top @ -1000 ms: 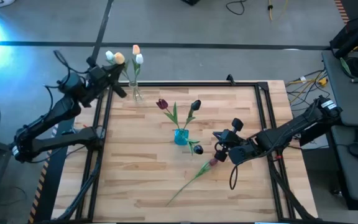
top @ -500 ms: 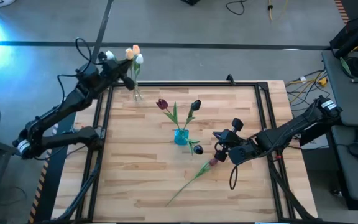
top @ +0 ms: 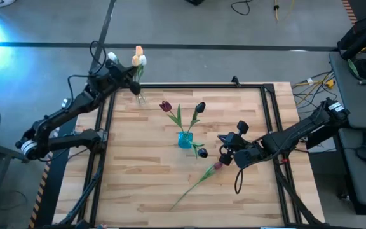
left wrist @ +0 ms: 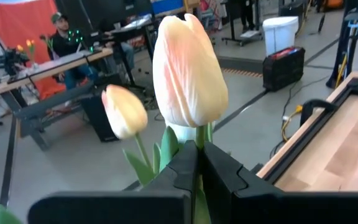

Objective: Sort flowers into vase by color
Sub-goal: Put the orange flower into the transparent vase, then put the dark red flower into the blue vase

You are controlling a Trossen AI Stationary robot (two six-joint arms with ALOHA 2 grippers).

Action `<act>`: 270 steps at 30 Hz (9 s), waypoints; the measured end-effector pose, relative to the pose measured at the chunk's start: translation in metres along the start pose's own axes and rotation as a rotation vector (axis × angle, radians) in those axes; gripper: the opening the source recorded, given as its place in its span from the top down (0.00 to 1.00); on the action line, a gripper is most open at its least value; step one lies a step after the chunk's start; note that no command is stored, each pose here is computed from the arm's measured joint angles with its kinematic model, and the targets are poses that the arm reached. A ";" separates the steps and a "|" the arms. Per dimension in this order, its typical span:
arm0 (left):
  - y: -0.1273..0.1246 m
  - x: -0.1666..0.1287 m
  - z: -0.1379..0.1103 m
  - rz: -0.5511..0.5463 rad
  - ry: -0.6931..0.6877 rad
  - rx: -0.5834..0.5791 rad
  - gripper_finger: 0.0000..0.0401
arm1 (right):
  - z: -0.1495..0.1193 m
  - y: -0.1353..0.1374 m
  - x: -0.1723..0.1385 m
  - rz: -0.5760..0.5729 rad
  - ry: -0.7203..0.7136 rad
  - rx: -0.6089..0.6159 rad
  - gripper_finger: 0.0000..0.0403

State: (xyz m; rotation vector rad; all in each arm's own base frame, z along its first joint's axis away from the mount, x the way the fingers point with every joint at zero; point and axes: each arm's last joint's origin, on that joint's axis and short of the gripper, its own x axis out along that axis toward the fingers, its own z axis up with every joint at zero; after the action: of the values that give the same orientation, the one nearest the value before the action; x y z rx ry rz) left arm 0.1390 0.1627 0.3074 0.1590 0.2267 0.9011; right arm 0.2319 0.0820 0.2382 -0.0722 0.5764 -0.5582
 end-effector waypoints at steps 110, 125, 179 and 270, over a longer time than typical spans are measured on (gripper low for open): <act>-0.373 -0.172 -0.042 -0.772 0.471 -0.010 1.00 | -0.001 0.001 0.000 0.056 0.029 -0.089 0.97; -0.443 -0.148 -0.071 -0.699 0.561 -0.053 1.00 | 0.004 0.002 -0.002 0.079 0.022 -0.081 0.97; -0.407 -0.171 -0.046 -0.730 0.495 0.094 1.00 | -0.001 0.013 -0.017 0.113 -0.012 -0.112 0.97; -0.257 -0.010 -0.065 -0.630 -0.648 -0.028 1.00 | -0.009 0.016 -0.010 0.037 -0.131 -0.074 0.97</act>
State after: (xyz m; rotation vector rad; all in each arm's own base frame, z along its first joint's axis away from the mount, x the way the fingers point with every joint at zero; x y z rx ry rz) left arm 0.3105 0.0010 0.1865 0.3223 -0.3300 0.1956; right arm 0.2280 0.1021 0.2323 -0.1668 0.4696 -0.4920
